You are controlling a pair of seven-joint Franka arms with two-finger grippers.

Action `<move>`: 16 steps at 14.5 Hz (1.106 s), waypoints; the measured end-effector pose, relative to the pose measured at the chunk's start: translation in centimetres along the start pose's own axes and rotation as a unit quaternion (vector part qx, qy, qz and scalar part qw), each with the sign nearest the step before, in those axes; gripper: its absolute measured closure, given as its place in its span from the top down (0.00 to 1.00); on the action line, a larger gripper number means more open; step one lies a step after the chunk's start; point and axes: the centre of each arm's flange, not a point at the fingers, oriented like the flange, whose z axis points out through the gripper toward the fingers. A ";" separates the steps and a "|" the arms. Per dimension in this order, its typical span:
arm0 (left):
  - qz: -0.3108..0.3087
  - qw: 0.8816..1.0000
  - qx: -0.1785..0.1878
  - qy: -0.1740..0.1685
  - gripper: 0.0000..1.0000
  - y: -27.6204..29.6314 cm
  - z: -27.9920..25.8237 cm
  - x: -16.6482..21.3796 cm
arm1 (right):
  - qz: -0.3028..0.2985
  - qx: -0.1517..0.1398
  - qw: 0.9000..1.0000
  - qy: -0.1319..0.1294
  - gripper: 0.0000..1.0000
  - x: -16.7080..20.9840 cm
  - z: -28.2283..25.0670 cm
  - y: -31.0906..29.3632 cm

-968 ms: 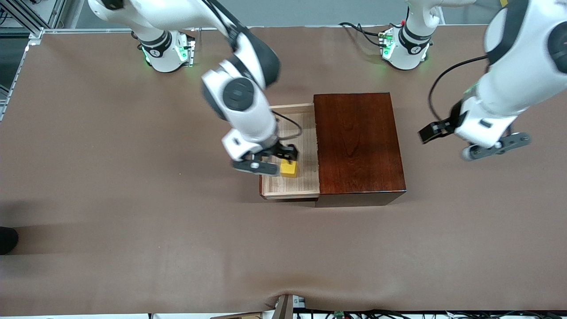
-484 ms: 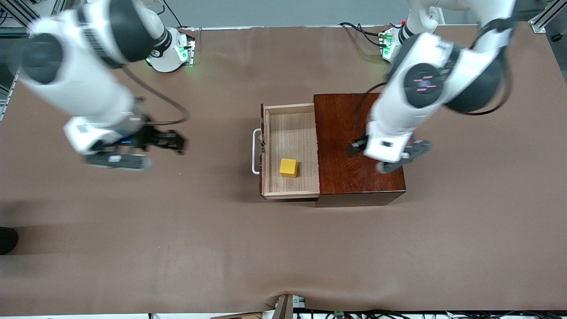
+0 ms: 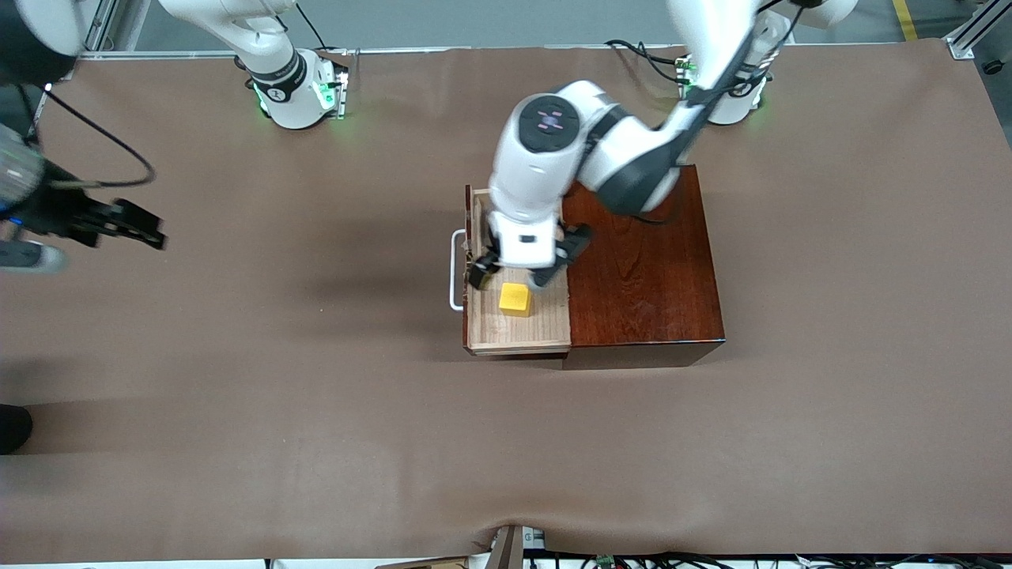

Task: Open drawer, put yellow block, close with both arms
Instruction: 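Push the drawer front with the left gripper into the box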

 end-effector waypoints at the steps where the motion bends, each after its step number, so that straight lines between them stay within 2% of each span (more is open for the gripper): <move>1: -0.036 0.999 -0.007 -0.004 1.00 -0.2 0.9 -1.8 | 0.004 0.000 1.000 0.000 1.00 -0.2 -0.3 1.0; 4: -0.145 0.989 -0.013 -0.009 1.00 -0.9 3.2 -4.7 | 0.013 0.000 1.000 0.001 1.00 -0.3 -0.5 2.2; 8: -0.247 0.969 -0.005 -0.008 1.00 -1.2 5.9 -4.7 | 0.014 -0.001 1.000 0.001 1.00 -0.3 -0.5 2.4; 11: -0.277 0.961 0.009 0.000 1.00 -1.7 8.2 -4.3 | 0.019 -0.001 1.000 0.001 1.00 -0.3 -0.5 2.9; 16: -0.280 0.960 0.021 0.008 1.00 -2.1 10.4 -3.9 | 0.020 -0.001 1.000 0.001 1.00 -0.3 -0.5 3.0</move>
